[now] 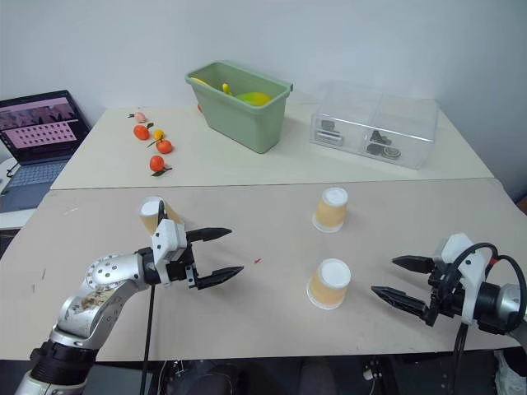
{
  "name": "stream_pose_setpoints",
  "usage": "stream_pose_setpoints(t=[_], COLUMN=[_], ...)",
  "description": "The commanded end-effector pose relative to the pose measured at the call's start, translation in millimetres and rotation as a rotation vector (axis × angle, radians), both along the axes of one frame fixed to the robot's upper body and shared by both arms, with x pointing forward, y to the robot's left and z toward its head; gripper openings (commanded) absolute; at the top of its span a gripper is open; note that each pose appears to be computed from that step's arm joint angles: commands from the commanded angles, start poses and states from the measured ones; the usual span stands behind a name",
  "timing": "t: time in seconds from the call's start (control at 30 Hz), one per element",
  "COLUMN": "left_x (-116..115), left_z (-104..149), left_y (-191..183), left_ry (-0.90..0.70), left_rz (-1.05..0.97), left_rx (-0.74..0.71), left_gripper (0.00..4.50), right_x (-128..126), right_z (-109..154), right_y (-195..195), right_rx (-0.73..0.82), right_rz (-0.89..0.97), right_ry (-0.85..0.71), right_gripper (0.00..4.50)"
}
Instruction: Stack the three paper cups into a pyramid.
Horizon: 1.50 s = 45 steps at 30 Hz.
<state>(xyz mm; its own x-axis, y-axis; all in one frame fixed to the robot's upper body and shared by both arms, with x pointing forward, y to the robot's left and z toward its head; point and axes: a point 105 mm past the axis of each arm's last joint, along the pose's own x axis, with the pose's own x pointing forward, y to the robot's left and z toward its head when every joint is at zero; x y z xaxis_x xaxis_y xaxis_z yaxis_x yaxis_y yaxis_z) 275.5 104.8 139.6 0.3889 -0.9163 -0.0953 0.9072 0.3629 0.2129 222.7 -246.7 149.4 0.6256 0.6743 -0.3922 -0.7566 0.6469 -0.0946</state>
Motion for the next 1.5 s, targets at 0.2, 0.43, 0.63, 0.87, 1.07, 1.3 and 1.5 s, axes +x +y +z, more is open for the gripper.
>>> stream_pose_setpoints(t=[0.2, 0.43, 0.63, 0.87, 1.07, 1.3, 1.5], left_x=[5.5, 3.5, 3.9, -6.0, -21.6, -25.1, -26.2], left_z=[16.5, 12.9, 13.7, 23.7, 9.0, 8.1, 6.4], left_y=[-0.1, 6.6, 8.2, 7.0, 16.5, 22.7, 27.3], left_ry=[-0.027, -0.015, -0.016, -0.056, -0.044, -0.049, -0.053], left_rz=[-0.018, 0.014, 0.031, 0.001, -0.018, 0.039, 0.113], left_rx=[-0.009, -0.008, -0.018, -0.035, 0.072, 0.066, 0.058], left_gripper=[4.50, 4.50, 4.50, 4.50, 4.50, 4.50, 4.50], right_x=[-1.6, -11.1, -3.7, 11.9, 19.6, 26.1, 44.2], right_z=[-2.7, -17.2, -14.2, -13.9, -19.4, -18.5, -4.9], right_y=[13.3, 32.7, 45.3, 63.8, 73.1, 69.1, 79.2], right_rx=[0.046, 0.073, 0.092, 0.124, 0.123, 0.120, 0.122], right_rz=[0.007, 0.084, 0.125, 0.182, 0.220, 0.233, 0.289], right_ry=[0.017, 0.093, 0.069, 0.049, 0.050, 0.046, -0.007], right_gripper=[4.46, 4.46, 4.46, 4.46, 4.46, 3.33, 3.33])
